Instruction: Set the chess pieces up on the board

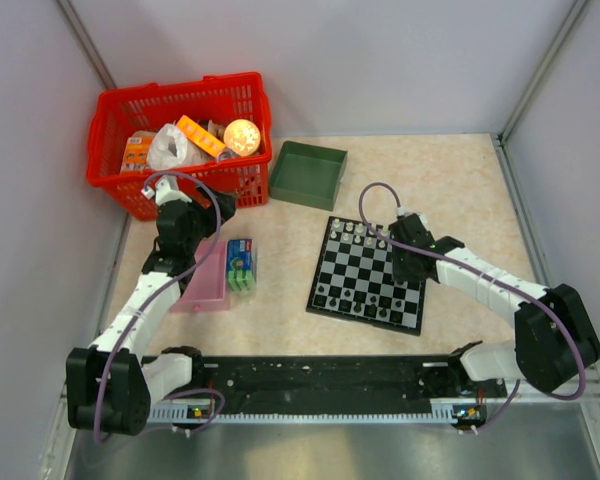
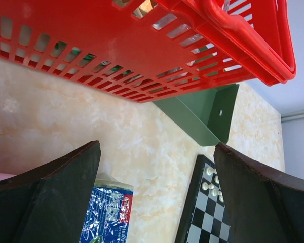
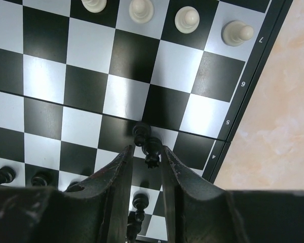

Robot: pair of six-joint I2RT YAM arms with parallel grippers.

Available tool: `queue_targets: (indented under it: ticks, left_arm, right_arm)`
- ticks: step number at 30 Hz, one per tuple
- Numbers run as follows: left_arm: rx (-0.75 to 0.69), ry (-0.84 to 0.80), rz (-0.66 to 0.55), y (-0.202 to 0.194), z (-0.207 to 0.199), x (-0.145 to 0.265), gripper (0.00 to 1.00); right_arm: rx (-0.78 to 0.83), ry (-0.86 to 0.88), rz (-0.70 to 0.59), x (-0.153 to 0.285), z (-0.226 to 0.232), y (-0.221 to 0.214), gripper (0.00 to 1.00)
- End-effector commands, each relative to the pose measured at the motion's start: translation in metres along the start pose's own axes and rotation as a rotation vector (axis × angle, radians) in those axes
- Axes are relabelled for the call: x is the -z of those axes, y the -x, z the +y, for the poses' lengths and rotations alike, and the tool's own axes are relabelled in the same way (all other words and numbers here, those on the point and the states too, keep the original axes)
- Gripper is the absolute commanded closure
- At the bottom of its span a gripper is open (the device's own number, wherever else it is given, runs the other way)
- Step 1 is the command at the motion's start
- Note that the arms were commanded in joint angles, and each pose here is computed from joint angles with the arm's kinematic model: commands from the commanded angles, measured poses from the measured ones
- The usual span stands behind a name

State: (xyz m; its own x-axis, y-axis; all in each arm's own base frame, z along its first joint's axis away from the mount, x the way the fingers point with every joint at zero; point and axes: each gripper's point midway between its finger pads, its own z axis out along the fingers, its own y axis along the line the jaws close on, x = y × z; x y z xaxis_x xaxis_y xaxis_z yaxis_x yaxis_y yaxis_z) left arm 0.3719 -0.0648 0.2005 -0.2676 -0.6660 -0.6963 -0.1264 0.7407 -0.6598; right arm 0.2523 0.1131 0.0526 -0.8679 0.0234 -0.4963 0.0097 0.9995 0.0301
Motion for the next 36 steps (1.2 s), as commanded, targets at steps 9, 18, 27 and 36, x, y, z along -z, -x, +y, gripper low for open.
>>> queue_targets:
  ticks: [9, 18, 27, 36]
  left_arm:
    - [-0.002, -0.06, -0.026, 0.009, -0.013, -0.001, 0.01]
    - [-0.001, -0.06, -0.024, 0.008, -0.013, 0.0, 0.01]
    - [0.0, -0.066, -0.028, 0.01, -0.014, 0.001, 0.01]
    - [0.008, -0.077, -0.023, 0.008, -0.017, -0.001, 0.01]
  right_arm:
    - [0.0, 0.001, -0.019, 0.007, -0.003, 0.004, 0.78]
    - [-0.004, -0.013, -0.02, 0.006, -0.005, 0.005, 0.88]
    - [-0.062, -0.003, -0.038, 0.025, -0.01, 0.001, 0.96]
    - [-0.161, -0.019, -0.022, 0.05, -0.012, -0.025, 1.0]
